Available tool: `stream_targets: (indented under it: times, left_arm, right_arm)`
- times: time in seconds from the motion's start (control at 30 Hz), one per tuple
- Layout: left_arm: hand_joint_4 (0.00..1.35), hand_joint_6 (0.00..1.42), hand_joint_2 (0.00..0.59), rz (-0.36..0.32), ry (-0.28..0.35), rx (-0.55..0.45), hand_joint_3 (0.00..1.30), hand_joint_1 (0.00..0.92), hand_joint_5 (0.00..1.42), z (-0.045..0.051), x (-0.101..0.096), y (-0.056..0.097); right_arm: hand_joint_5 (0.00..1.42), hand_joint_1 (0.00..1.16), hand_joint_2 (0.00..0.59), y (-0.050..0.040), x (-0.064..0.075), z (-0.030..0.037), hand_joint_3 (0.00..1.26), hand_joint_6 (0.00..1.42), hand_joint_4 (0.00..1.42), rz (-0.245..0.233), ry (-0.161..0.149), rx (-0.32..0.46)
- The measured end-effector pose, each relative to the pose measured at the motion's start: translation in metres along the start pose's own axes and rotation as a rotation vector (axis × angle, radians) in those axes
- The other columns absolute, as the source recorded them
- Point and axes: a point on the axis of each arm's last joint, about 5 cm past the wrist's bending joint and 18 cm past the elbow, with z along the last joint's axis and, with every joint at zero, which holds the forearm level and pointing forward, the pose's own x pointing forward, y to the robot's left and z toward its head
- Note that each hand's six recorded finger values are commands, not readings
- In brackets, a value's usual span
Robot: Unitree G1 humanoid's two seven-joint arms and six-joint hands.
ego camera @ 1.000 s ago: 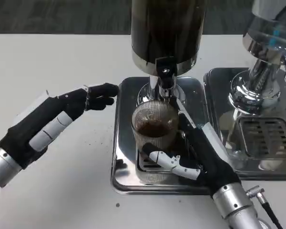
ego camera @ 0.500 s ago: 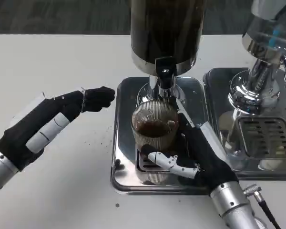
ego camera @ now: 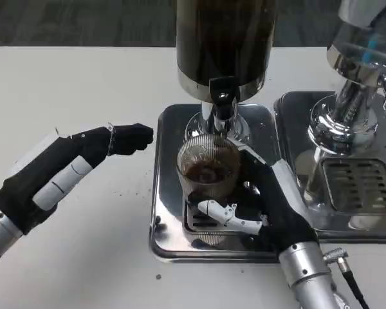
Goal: Grasp the cup under the faucet to collect the drink, then remove the cup.
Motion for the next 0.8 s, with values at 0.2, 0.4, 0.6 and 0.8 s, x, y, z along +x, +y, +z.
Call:
stream_targets:
  times: [0.2, 0.4, 0.6, 0.8]
  left_arm:
    - [0.28, 0.23, 0.145, 0.001, 0.003, 0.005, 0.35, 0.0, 0.25, 0.0005, -0.001, 0.001]
    - [0.28, 0.23, 0.151, 0.0, 0.009, 0.011, 0.35, 0.0, 0.25, 0.0012, -0.002, 0.003]
    - [0.28, 0.23, 0.167, 0.001, 0.011, 0.01, 0.35, 0.0, 0.25, 0.001, -0.003, 0.003]
    - [0.29, 0.23, 0.171, 0.004, 0.012, 0.009, 0.35, 0.0, 0.25, 0.0008, -0.003, 0.003]
  right_arm:
    - [0.58, 0.75, 0.208, 0.0064, 0.0, -0.0003, 0.38, 0.81, 0.47, -0.038, 0.001, -0.012]
    - [0.67, 0.75, 0.208, 0.0131, -0.002, -0.0018, 0.43, 0.95, 0.54, -0.076, -0.009, -0.012]
    - [0.75, 0.77, 0.212, 0.0175, -0.004, -0.0028, 0.49, 1.07, 0.62, -0.111, -0.035, -0.022]
    - [0.8, 0.75, 0.212, 0.0232, -0.008, -0.0057, 0.52, 1.15, 0.65, -0.154, -0.047, -0.024]
